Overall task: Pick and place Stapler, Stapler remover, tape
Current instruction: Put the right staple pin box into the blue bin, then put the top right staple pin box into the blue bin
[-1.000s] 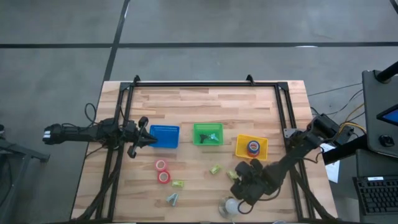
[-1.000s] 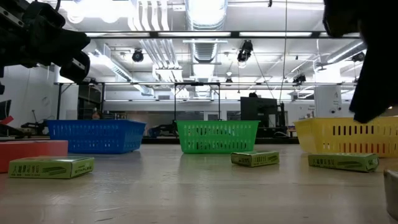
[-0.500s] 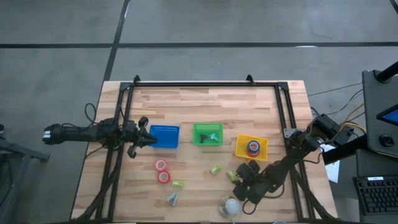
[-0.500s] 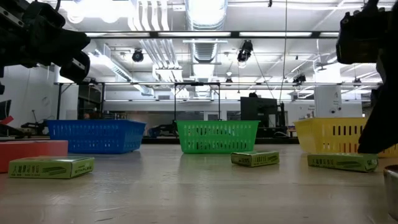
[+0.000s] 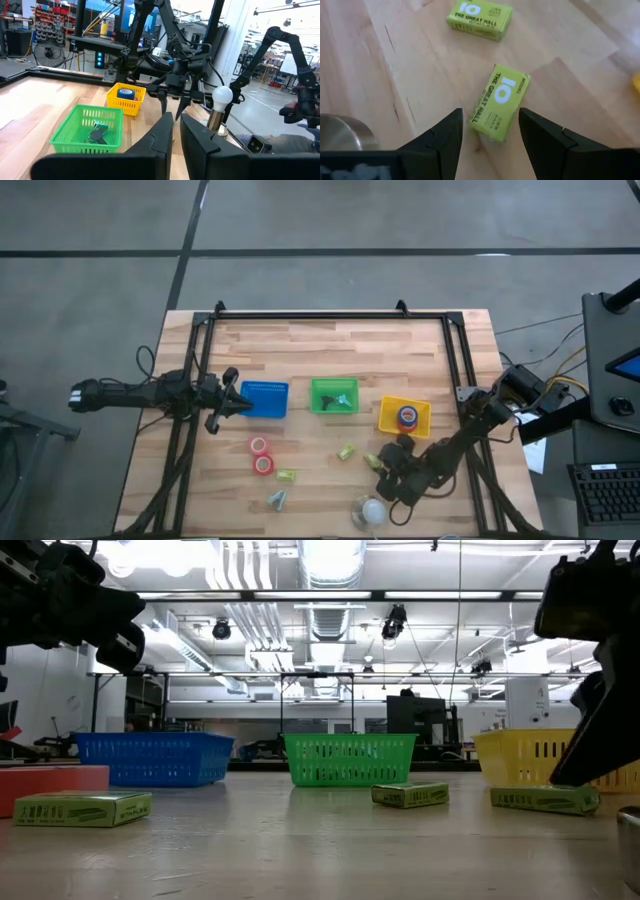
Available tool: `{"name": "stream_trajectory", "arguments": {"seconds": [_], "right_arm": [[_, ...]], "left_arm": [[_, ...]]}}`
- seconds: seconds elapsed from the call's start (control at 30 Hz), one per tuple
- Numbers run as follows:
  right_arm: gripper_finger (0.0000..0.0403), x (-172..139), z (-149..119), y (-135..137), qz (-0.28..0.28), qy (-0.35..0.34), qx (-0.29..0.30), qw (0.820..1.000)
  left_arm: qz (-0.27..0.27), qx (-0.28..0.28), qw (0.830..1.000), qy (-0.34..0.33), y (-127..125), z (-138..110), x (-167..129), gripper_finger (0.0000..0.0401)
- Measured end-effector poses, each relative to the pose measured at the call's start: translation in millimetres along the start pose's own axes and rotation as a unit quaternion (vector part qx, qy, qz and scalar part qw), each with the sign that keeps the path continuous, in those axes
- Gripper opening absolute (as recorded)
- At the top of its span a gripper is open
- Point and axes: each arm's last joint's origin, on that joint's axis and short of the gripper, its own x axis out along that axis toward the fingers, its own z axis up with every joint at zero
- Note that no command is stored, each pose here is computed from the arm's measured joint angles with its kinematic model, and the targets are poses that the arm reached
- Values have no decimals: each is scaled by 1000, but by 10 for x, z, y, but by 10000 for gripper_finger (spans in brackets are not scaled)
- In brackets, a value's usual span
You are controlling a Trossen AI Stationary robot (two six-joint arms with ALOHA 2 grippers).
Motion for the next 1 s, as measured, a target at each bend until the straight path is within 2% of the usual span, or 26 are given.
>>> {"name": "stream_trajectory", "arguments": {"seconds": [0.4, 0.67, 0.87, 1.0], "right_arm": [[187, 45, -23, -101, -15, 28, 0, 999], [159, 8, -4, -111, -44, 49, -16, 998], [139, -25, 56, -29, -31, 39, -37, 998], [146, -15, 72, -41, -38, 29, -17, 999]], "left_arm": [[0, 0, 1000, 0, 0, 0, 0, 42], [0, 0, 1000, 0, 0, 0, 0, 42], [0, 0, 1000, 0, 0, 0, 0, 42], [0, 0, 1000, 0, 0, -1, 0, 42]]}}
